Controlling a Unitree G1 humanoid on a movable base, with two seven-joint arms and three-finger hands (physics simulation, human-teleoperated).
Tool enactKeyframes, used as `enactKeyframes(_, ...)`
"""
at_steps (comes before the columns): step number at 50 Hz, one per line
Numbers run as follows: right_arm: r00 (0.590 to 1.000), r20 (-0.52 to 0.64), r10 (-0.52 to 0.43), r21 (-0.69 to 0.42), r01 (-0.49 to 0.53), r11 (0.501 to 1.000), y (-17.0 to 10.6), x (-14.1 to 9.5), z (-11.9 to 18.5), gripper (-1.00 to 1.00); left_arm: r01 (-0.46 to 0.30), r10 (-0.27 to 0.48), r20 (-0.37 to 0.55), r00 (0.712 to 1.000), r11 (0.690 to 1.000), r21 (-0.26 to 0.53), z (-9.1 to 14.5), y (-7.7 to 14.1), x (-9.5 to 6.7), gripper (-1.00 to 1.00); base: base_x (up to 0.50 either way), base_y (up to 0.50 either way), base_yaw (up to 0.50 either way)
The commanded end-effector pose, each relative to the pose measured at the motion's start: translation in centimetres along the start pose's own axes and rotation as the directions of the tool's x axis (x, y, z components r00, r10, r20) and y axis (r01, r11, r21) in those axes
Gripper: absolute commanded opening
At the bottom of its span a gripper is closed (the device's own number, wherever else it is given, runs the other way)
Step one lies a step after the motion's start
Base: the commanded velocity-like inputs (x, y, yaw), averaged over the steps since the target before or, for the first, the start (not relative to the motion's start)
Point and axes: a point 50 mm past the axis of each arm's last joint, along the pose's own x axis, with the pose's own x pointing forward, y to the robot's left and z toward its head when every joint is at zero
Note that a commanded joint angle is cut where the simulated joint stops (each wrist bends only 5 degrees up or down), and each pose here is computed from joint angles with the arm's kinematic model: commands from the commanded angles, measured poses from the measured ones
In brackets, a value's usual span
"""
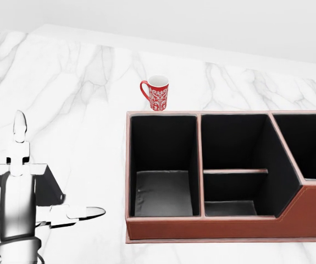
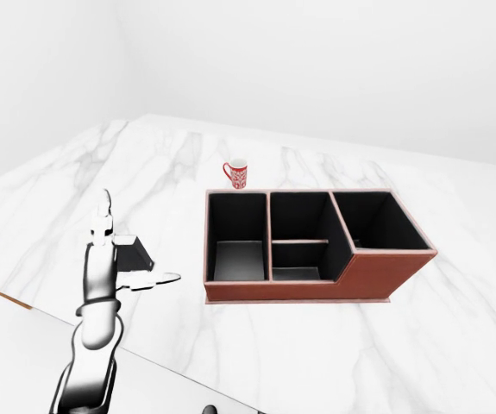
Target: Pick up the book and place it in the left compartment of the caddy.
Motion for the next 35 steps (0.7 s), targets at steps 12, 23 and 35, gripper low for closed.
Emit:
enactKeyframes(12,1.000,-0.013,-0.012,0.005,0.012,1.000,-0.2,0.2,-0.3,1.00,-0.415,0.207,0.391,0.897,0.699,0.582,5.9,2.5,0.1,1.00,0.00,0.00,0.00)
enactKeyframes(23,1.000,-0.013,-0.017,0.006,0.017,1.000,-0.3,0.1,-0.3,1.00,-0.465,0.189,0.447,0.874,0.594,0.657,6.5,2.8,0.5,1.00,0.00,0.00,0.00)
enactKeyframes(35,0.999,-0.018,-0.026,0.001,0.027,1.000,-0.4,0.1,-0.4,1.00,-0.422,0.107,0.427,0.898,0.483,0.767,5.6,2.3,0.9,1.00,0.00,0.00,0.00)
